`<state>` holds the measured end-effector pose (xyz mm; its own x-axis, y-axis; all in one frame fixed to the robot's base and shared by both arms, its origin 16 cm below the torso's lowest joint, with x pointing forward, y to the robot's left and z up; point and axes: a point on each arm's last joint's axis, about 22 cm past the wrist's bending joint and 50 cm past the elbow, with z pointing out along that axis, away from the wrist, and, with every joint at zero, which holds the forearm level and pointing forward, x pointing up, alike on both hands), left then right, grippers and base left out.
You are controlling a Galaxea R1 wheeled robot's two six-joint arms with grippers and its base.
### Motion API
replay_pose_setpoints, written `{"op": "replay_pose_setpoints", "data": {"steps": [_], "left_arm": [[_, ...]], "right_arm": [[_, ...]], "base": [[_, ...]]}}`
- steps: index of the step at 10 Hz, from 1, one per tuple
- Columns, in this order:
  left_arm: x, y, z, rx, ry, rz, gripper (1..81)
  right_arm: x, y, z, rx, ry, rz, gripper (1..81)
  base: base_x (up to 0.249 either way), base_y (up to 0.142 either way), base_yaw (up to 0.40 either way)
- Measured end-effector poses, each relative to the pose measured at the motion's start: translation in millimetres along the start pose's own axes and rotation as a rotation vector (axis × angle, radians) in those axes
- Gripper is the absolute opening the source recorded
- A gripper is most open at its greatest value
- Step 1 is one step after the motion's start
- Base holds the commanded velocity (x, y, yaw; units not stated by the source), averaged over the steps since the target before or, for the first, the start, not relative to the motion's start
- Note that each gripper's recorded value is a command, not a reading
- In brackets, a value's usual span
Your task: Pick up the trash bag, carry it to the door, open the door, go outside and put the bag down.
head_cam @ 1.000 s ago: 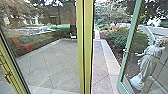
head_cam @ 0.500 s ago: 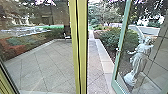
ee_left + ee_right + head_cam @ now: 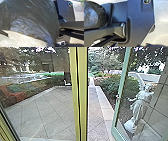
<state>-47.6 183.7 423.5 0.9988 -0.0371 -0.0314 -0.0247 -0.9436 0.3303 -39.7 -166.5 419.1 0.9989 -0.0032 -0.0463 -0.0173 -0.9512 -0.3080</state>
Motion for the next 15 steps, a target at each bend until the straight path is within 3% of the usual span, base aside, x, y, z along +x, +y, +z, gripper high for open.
{"op": "replay_pose_setpoints", "data": {"steps": [6,8,15], "left_arm": [[0.8,-7.4,-0.8,0.017,0.004,-0.005,1.0],[0.8,-7.2,-0.8,0.017,0.004,-0.005,1.0],[0.8,-7.2,-0.8,0.017,0.004,-0.004,1.0]], "right_arm": [[-14.1,-9.5,2.5,0.009,-0.013,0.01,81.1],[-16.1,-5.9,2.7,-0.006,-0.018,0.006,81.1],[1.1,-4.2,1.9,-0.005,-0.001,0.002,81.1]], "base": [[0.0,0.0,0.0],[0.0,0.0,0.0],[0.0,-0.01,0.0]]}}
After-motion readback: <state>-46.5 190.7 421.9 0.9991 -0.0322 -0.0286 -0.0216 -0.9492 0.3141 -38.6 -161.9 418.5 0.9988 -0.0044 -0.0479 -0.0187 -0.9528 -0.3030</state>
